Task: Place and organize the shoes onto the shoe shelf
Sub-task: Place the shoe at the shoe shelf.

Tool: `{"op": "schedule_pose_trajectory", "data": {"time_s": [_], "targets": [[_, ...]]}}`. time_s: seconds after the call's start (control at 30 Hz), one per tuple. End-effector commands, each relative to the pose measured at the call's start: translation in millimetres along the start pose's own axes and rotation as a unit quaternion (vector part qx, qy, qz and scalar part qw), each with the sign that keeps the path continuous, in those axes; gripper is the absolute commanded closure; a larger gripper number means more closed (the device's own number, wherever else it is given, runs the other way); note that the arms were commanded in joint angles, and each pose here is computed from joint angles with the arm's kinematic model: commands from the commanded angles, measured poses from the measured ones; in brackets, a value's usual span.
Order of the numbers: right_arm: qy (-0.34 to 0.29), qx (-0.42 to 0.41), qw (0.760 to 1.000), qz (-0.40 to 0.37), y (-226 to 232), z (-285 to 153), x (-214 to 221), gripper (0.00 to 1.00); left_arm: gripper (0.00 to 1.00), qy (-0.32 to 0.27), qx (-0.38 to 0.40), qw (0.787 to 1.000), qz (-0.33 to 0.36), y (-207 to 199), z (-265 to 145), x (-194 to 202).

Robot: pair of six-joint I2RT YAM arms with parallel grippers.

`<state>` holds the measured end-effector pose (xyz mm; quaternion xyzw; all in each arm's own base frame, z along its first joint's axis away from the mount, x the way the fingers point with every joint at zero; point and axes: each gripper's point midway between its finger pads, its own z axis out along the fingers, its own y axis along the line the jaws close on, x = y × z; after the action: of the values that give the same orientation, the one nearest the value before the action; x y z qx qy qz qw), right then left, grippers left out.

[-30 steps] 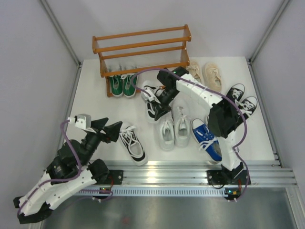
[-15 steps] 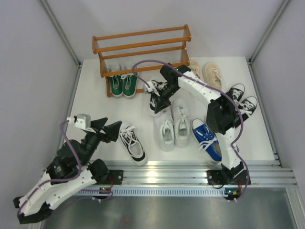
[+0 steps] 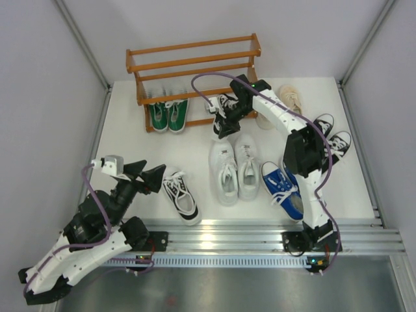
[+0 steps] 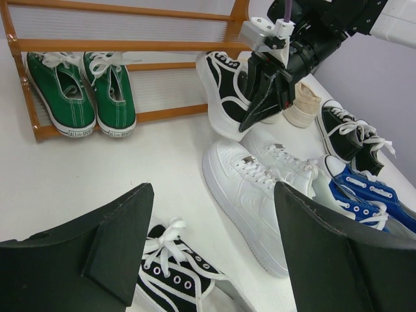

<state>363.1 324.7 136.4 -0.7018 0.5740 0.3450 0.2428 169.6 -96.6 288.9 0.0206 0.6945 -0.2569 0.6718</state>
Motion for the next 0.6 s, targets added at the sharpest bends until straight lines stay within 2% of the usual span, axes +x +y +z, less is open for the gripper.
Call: {"op": "schedule_pose_trajectory", "data": {"time_s": [0.0,0.4,0.57], "targets": [[-0.005,0.06,0.996,-0.06,-36.2,-22.2,-12.1,0.92,0.2,-0.013,-0.004,1.0,-0.002,2.2,-1.0,-5.3],[0.053,0.083,0.993,-0.065,-56.5,-28.0,26.7,0.87,0.2,-0.011,-0.006,1.0,0.0,2.6,-0.1,-4.3],[0.068,0.098,0.991,-0.065,-65.9,-33.2,36.0,0.82,0.2,-0.012,-0.006,1.0,0.0,2.8,-0.2,-5.0]]}}
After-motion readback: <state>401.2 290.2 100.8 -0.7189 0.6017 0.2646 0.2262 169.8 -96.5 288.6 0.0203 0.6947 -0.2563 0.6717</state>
